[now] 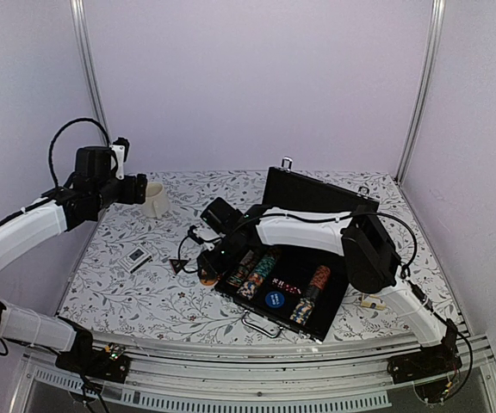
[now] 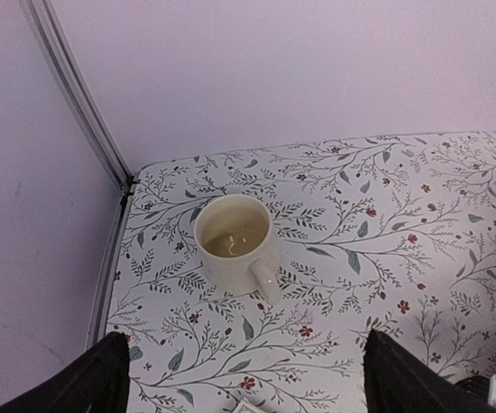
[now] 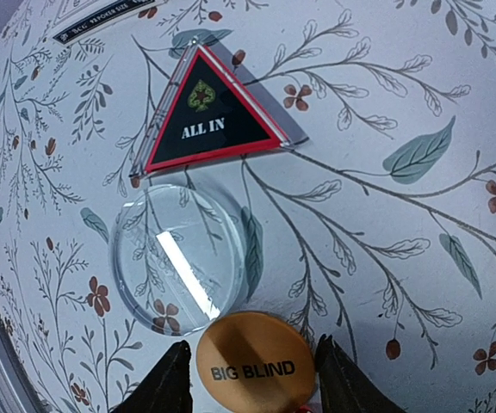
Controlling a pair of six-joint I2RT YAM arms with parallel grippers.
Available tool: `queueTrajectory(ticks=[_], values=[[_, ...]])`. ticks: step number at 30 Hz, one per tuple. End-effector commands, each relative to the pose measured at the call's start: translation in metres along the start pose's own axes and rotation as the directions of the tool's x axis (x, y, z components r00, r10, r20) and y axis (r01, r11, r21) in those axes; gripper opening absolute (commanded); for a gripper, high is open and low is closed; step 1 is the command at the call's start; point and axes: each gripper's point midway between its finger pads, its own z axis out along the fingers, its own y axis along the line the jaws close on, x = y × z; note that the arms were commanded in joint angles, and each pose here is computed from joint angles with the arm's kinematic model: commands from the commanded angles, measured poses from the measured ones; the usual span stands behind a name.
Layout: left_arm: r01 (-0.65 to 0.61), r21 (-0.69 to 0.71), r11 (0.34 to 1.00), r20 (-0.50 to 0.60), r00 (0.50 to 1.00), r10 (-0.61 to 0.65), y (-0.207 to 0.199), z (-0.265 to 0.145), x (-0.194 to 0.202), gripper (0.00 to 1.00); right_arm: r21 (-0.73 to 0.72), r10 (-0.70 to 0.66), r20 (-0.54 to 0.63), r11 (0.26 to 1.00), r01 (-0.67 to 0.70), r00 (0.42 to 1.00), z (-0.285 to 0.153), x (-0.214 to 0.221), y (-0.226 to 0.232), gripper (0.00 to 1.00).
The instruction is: Pack up texas hold em set
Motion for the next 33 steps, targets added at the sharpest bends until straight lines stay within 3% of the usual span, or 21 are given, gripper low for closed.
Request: queueTrajectory(ticks=[1,33], values=[[-0.008,0.009,1.000,0.013,1.000,0.008,-0.006,0.000,-0.005,0.94,-0.051,0.006,-0.145,0.999,-0.013,0.989,0.021,0.042,0.008,0.50],[-0.024,0.022,0.999,0.003,1.000,0.024,-0.014,0.002,-0.002,0.94,-0.063,-0.010,-0.244,0.998,-0.006,0.970,0.019,0.073,0.050,0.47]])
